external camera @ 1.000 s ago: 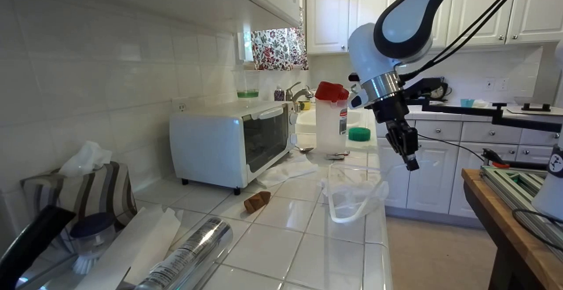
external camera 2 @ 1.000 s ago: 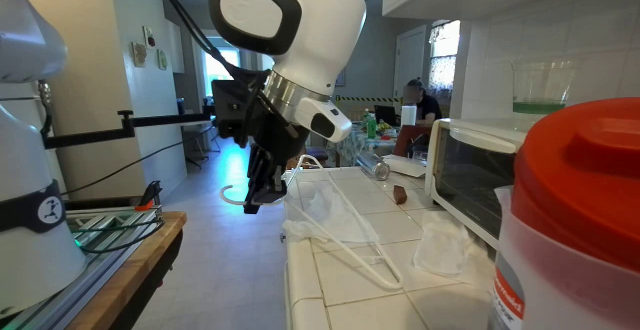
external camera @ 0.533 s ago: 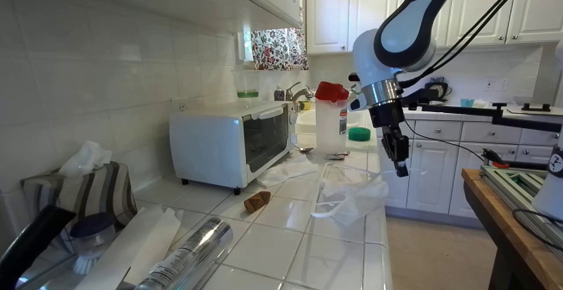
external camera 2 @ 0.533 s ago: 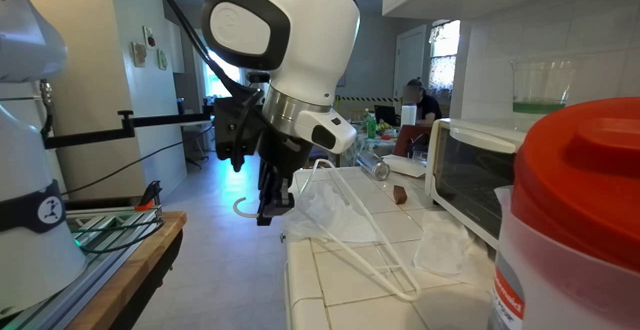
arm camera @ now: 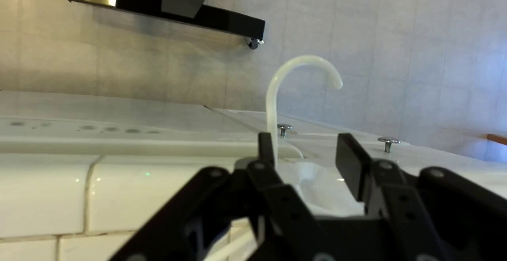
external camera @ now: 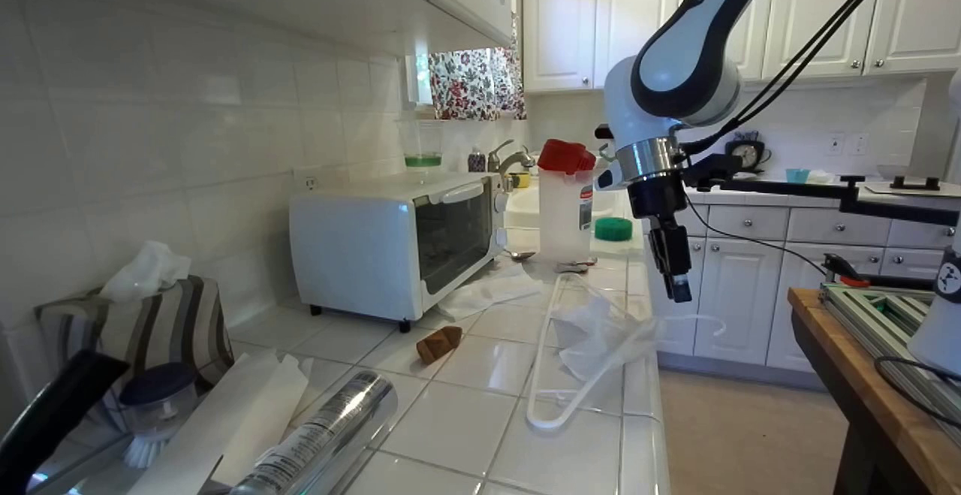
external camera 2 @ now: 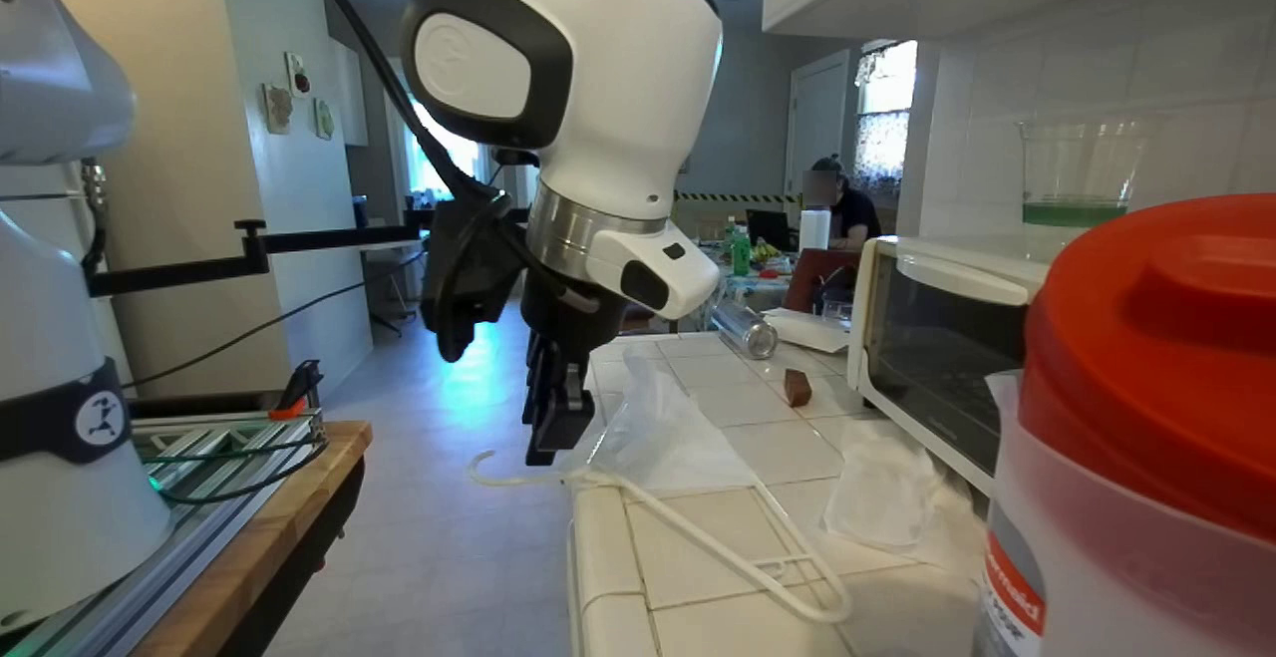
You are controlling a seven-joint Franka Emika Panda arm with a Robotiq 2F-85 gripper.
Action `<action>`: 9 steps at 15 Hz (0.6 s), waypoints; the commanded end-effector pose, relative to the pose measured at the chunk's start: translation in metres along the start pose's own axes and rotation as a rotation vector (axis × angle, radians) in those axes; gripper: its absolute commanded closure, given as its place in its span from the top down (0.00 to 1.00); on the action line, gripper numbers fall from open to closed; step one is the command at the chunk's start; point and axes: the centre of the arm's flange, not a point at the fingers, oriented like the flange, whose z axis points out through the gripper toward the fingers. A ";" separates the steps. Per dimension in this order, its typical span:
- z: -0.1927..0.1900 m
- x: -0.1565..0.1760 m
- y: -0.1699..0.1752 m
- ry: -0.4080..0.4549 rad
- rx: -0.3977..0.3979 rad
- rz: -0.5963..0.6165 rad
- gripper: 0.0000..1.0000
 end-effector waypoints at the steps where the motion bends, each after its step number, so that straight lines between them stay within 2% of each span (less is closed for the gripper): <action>1: -0.008 0.005 0.003 0.044 0.016 0.004 0.79; 4: -0.039 0.017 0.004 0.128 -0.024 -0.048 0.99; 6: -0.061 0.029 0.013 0.202 -0.073 -0.050 1.00; 9: -0.075 0.041 0.028 0.302 -0.079 0.048 1.00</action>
